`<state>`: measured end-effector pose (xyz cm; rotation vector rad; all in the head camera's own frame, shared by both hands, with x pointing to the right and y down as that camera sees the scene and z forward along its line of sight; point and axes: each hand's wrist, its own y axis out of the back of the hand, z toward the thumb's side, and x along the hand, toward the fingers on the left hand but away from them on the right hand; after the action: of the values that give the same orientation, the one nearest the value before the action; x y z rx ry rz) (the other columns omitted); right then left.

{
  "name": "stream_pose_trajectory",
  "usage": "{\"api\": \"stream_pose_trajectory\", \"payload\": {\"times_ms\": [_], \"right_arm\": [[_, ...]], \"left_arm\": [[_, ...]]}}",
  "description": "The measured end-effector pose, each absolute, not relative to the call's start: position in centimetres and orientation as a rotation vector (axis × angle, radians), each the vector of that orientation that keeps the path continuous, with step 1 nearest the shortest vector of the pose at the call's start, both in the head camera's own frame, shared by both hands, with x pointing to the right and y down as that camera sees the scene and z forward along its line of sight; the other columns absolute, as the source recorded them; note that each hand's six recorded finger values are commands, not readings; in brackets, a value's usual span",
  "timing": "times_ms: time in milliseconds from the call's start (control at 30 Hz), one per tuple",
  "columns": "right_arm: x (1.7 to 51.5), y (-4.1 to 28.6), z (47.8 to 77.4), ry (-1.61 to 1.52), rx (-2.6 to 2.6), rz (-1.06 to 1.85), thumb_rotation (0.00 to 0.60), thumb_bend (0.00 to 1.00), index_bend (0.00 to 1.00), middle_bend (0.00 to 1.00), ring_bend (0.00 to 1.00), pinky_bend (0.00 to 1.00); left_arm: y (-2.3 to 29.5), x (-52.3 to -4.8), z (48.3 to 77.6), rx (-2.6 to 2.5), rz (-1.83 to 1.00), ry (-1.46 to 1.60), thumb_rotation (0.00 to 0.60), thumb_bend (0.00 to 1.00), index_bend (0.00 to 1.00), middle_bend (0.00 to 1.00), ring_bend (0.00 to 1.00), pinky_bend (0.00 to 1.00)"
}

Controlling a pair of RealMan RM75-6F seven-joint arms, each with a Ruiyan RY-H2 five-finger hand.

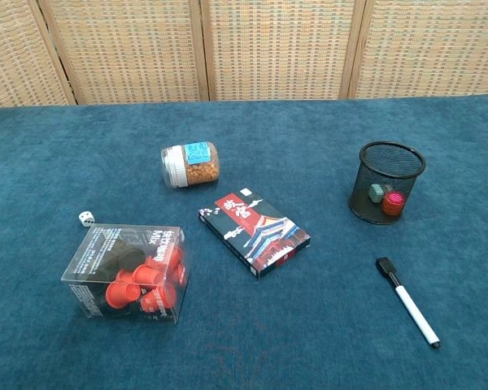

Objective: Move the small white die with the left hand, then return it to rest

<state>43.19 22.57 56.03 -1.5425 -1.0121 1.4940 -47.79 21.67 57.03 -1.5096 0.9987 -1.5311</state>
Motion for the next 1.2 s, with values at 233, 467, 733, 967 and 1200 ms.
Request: {"api": "stream_pose_trajectory", "payload": {"times_ms": [233, 467, 733, 967, 1200], "right_arm": [[43.5, 22.6, 56.2, -1.009, -1.536, 1.503, 0.6, 0.16, 0.05, 0.0, 0.0, 0.0], [43.7, 22.8, 55.9, -1.013, -1.533, 1.505, 0.6, 0.16, 0.05, 0.0, 0.0, 0.0], [43.9, 23.1, 55.8, -1.006, -1.532, 1.513, 0.6, 0.16, 0.05, 0.0, 0.0, 0.0], [43.8, 23.1, 56.0, -0.998, -1.536, 1.515, 0.6, 0.16, 0.05, 0.0, 0.0, 0.0], [43.6, 23.2, 56.0, -0.997, -1.544, 1.505, 0.6, 0.16, 0.05, 0.0, 0.0, 0.0]], "left_arm": [[21.6, -47.7, 57.3, -1.51, -1.53, 0.993, 0.6, 0.07, 0.0, 0.0, 0.0, 0.0], [21.4, -47.4, 57.4, -1.522, -1.522, 0.995, 0.6, 0.08, 0.0, 0.0, 0.0, 0.0], [21.2, -46.3, 57.6, -1.557, -1.482, 1.001, 0.6, 0.08, 0.0, 0.0, 0.0, 0.0], [21.3, -46.1, 58.0, -1.576, -1.487, 0.991, 0.6, 0.09, 0.05, 0.0, 0.0, 0.0], [21.2, -45.7, 57.8, -1.61, -1.476, 1.009, 0.6, 0.16, 0.11, 0.0, 0.0, 0.0]]}}
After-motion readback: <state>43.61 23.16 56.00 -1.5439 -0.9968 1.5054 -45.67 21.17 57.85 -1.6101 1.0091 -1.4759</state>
